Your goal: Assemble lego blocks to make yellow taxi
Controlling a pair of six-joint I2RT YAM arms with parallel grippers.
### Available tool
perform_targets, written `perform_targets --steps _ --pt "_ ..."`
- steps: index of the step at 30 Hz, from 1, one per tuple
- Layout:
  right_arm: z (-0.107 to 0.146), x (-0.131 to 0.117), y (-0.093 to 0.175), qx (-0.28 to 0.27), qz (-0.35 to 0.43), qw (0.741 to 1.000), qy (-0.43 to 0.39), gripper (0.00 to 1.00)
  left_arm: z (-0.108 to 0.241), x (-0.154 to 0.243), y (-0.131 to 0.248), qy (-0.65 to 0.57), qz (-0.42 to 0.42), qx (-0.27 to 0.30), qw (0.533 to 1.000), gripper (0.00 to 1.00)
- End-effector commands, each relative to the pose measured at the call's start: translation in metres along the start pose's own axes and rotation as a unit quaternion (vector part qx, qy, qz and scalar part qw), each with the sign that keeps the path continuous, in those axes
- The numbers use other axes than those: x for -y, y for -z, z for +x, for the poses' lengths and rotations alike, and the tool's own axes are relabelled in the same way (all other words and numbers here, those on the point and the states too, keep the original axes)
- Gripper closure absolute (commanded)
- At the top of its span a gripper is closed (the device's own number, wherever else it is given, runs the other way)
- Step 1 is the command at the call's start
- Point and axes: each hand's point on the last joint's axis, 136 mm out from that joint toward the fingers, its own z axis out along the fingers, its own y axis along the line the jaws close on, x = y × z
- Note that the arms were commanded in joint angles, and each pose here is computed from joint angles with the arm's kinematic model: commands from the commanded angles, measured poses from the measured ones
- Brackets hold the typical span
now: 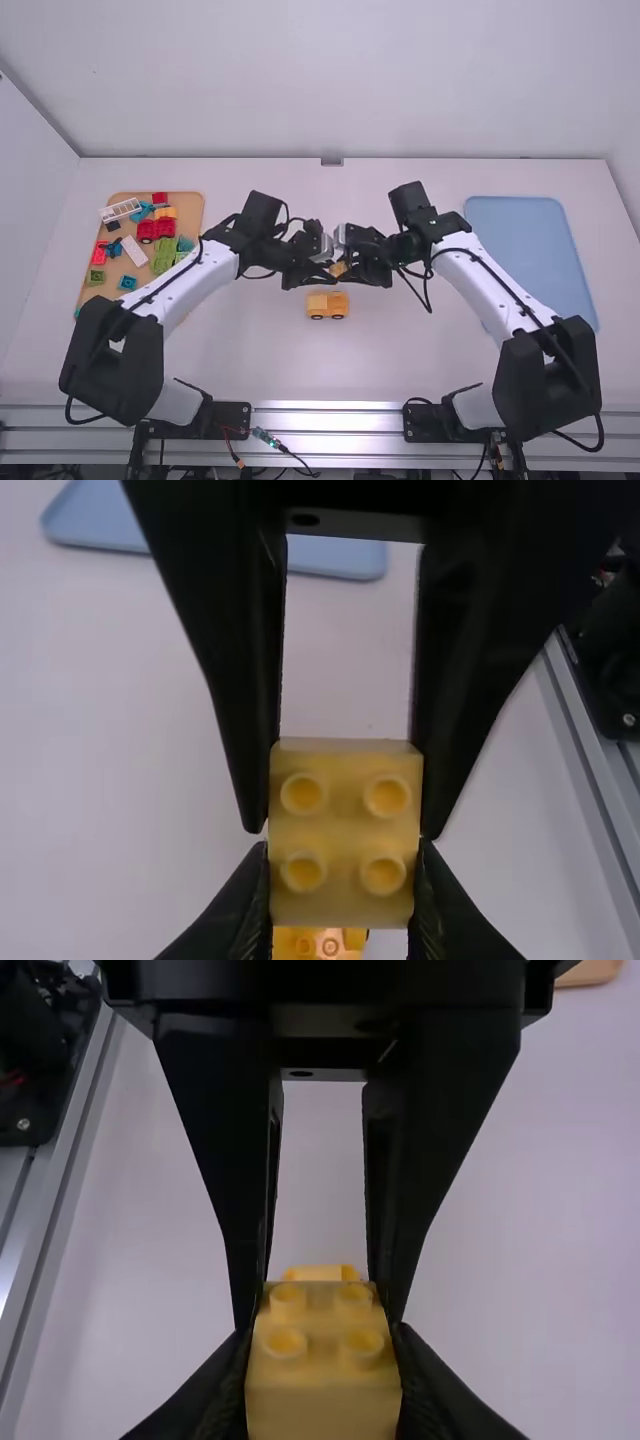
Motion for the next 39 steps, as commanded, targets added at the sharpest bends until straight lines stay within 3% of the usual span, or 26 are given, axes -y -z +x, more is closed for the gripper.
perform_targets --steps 1,6,8,14,20,22,25,27,30,35,39 --pt "-0.008 -0.005 0.004 0.008 0.001 1.0 0.011 0.58 -0.008 0.003 -0.001 0.001 0.011 0.014 1.0 0.98" --pt "-0.008 -0.005 0.004 0.009 0.001 1.0 0.011 0.3 -0.004 0.0 -0.001 0.002 0.002 0.004 1.0 0.98" --pt "-0.008 -0.004 0.004 0.006 0.003 1.0 0.011 0.01 -0.003 -0.001 -0.001 0.002 -0.001 0.0 1.0 0.98" --pt "0.017 0.01 0.021 -0.048 0.051 0.997 -0.023 0.01 0.007 -0.017 -0.002 0.043 -0.049 -0.037 0.997 0.98" --pt "0.041 0.04 0.078 -0.066 0.179 0.966 -0.175 0.01 0.011 -0.013 -0.027 0.019 -0.067 -0.083 0.994 0.98" --pt "0.051 0.048 0.102 -0.058 0.224 0.943 -0.24 0.01 0.012 -0.012 -0.042 0.016 -0.08 -0.101 0.992 0.99" --pt "0.077 0.062 0.136 -0.055 0.304 0.887 -0.343 0.01 0.017 -0.004 -0.064 -0.001 -0.073 -0.122 0.99 0.99" --pt "0.104 0.071 0.159 -0.052 0.37 0.827 -0.42 0.01 0.025 0.002 -0.077 -0.002 -0.057 -0.13 0.99 0.99" --pt "0.126 0.071 0.172 -0.037 0.406 0.783 -0.469 0.01 0.039 -0.003 -0.089 0.014 -0.063 -0.155 0.986 0.99" --pt "0.146 0.062 0.177 -0.008 0.431 0.756 -0.492 0.01 0.056 -0.011 -0.111 0.032 -0.047 -0.196 0.979 0.99" --pt "0.149 0.054 0.175 0.001 0.44 0.755 -0.486 0.01 0.061 -0.013 -0.126 0.024 -0.032 -0.226 0.973 0.98"
